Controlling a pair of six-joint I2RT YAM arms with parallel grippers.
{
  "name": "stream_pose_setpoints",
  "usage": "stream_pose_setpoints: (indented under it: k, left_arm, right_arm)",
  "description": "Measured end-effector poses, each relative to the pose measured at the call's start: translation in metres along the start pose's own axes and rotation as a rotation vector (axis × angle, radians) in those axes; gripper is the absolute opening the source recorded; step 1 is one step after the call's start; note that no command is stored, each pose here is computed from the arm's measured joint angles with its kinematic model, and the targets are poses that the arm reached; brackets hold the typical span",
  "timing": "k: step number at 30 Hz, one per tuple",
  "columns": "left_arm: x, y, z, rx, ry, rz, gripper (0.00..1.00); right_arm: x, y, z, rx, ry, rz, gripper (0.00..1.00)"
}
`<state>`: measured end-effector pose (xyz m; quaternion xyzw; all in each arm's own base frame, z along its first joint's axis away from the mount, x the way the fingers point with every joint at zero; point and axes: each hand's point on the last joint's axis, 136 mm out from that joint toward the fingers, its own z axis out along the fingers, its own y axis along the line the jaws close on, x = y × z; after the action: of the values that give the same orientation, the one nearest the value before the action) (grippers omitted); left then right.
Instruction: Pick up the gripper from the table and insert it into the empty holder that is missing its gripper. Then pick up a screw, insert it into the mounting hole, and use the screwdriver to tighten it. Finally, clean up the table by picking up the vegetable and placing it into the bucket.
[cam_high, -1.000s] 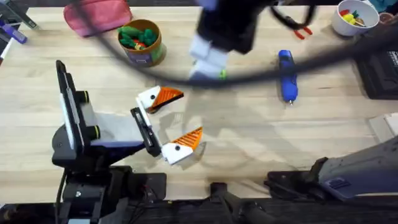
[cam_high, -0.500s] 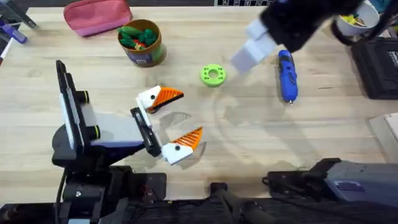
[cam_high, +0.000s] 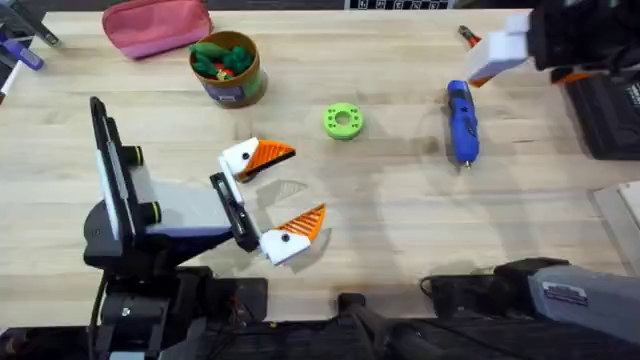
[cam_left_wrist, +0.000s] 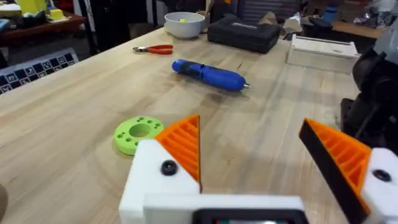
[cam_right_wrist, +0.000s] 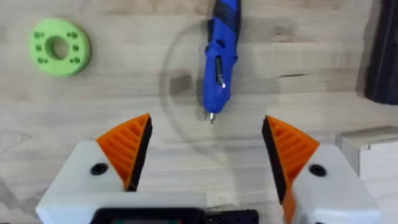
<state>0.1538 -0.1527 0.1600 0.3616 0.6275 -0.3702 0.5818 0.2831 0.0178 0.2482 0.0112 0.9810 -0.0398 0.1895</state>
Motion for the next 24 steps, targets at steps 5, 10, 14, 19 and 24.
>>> stream_pose_setpoints:
  k: [5, 10, 14, 19, 24]
  left_arm:
    - [0.000, 0.000, 0.000, 0.000, 0.000, 0.000, 0.985]
    - [0.000, 0.000, 0.000, 0.000, 0.000, 0.000, 0.985]
    - [0.000, 0.000, 0.000, 0.000, 0.000, 0.000, 0.985]
    - [0.000, 0.000, 0.000, 0.000, 0.000, 0.000, 0.985]
    - [0.000, 0.000, 0.000, 0.000, 0.000, 0.000, 0.985]
  right_arm:
    - [-0.003, -0.017, 0.002, 0.024, -0.006, 0.072, 0.994]
    - [-0.003, -0.018, 0.002, 0.025, -0.005, 0.078, 0.994]
    - [-0.003, -0.018, 0.003, 0.026, 0.000, 0.080, 0.994]
    - [-0.003, -0.017, 0.011, 0.030, 0.029, 0.077, 0.994]
    - [-0.002, -0.017, 0.013, 0.031, 0.037, 0.076, 0.994]
